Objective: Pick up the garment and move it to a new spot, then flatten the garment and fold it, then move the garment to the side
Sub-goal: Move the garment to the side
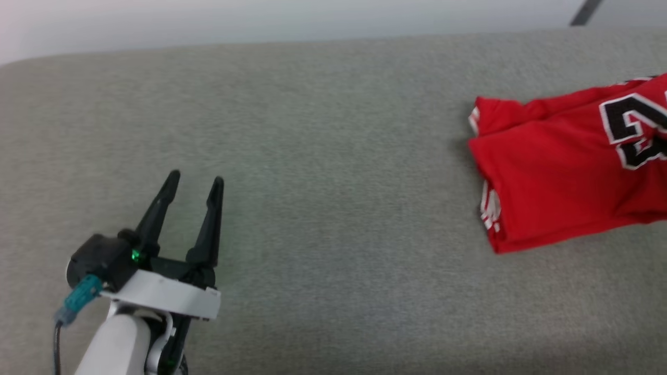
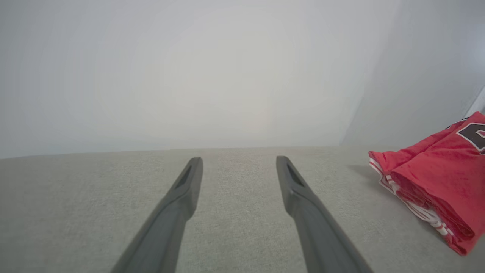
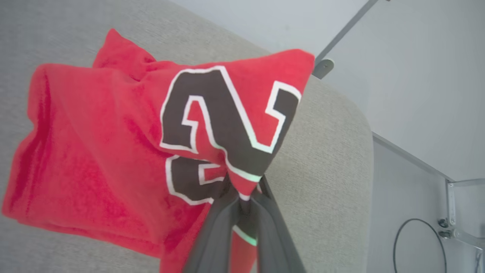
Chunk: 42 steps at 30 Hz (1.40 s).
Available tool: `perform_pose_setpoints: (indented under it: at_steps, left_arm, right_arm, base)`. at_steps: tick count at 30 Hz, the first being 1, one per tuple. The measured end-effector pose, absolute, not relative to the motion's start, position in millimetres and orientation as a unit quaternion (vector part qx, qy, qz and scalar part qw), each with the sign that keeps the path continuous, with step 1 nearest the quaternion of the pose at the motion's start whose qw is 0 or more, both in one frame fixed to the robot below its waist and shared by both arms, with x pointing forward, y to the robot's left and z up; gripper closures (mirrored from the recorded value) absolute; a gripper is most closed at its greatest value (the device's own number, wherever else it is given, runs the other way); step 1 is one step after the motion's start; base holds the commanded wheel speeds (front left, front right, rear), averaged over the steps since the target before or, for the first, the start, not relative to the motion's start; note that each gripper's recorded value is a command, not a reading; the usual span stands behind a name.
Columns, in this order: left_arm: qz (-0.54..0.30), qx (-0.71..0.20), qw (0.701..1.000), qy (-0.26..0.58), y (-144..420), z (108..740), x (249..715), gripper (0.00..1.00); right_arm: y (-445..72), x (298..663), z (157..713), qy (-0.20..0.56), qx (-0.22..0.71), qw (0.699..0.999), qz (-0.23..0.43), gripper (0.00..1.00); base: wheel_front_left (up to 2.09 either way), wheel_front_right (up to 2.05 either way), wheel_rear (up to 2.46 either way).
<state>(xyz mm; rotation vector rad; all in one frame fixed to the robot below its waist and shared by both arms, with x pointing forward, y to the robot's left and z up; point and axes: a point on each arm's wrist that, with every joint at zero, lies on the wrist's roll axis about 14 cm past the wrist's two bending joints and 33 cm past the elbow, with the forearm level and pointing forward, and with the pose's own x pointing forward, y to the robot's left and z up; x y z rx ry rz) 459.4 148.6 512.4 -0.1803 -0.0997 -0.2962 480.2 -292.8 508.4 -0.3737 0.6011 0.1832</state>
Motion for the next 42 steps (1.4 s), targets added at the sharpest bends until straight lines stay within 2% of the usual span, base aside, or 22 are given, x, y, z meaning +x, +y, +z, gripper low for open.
perform_pose_setpoints:
  at_steps: [11, 22, 37, 42]
  left_arm:
    - [-0.205, -0.094, 0.974, -0.036, 108.8, 493.5, 492.2, 0.0]
    - [-0.243, -0.095, 0.965, -0.02, 82.7, 469.4, 514.9, 0.0]
    - [-0.282, -0.101, 0.954, 0.0, 55.2, 438.4, 534.5, 0.0]
    - [-0.285, -0.099, 0.953, 0.002, 55.8, 435.4, 536.6, 0.0]
  right_arm:
    - [-366.8, 485.9, 512.0, 0.293, -0.233, 0.927, 0.018, 1.0]
    - [-424.6, 490.2, 505.6, 0.305, -0.295, 0.905, -0.035, 1.0]
    - [-472.9, 486.3, 477.4, 0.336, -0.34, 0.875, -0.082, 1.0]
    - [-475.5, 492.9, 469.3, 0.33, -0.34, 0.876, -0.088, 1.0]
  base:
    - [0.0, 0.0, 0.0]
    - [0.0, 0.0, 0.0]
    - [0.0, 0.0, 0.0]
    - [0.0, 0.0, 0.0]
